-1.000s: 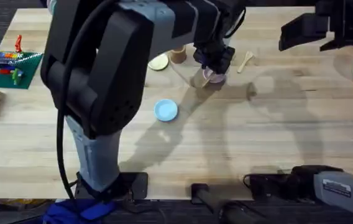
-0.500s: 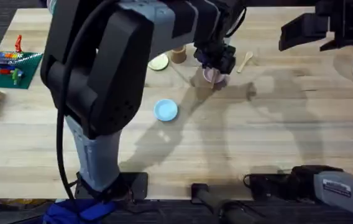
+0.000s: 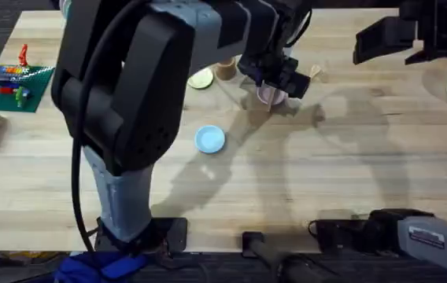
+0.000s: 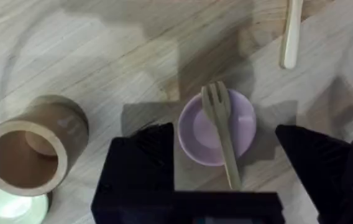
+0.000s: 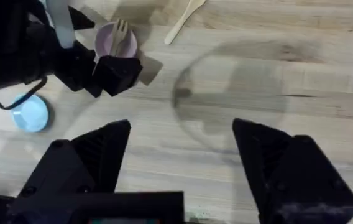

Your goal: Pick up a utensil and set it on the pink plate, then put the other utensil in the container.

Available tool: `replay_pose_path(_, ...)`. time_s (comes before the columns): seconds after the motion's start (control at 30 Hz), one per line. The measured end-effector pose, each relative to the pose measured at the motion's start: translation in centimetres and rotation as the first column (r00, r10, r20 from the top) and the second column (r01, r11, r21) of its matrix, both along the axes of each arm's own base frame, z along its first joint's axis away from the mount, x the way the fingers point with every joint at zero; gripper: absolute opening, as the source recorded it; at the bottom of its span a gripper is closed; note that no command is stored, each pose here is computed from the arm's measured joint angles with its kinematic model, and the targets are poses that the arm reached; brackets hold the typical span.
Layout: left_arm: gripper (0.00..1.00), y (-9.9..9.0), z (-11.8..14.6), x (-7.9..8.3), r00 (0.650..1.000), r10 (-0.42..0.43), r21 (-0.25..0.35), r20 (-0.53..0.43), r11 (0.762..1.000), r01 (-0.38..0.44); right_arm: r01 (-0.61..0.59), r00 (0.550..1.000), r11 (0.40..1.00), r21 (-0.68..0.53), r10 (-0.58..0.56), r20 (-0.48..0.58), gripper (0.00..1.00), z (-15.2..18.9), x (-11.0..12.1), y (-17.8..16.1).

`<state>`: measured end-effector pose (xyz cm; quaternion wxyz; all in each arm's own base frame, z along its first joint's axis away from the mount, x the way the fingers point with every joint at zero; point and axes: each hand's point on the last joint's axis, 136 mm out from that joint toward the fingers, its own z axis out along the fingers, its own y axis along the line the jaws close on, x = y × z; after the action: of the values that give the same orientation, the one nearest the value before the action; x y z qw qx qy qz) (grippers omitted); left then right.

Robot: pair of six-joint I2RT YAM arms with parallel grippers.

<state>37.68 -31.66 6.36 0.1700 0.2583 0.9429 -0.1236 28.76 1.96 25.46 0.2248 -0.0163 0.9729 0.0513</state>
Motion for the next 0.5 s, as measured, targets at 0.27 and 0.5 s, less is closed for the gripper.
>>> replay_pose_path(0.27, 0.996, 0.1, 0.1, -0.1, 1.000, 0.000, 0.006, -0.007, 1.000, 0.000, 0.000, 1.000, 1.000, 0.000, 0.000, -0.001, 0.996, 0.0, 0.0, 0.0)
replay_pose_path(0.5, 0.995, 0.8, 1.9, 0.5, 1.000, 0.021, 0.044, 0.018, 0.999, -0.022, 0.000, 1.000, 1.000, 0.000, 0.000, 0.000, 0.996, 0.0, 0.0, 0.0)
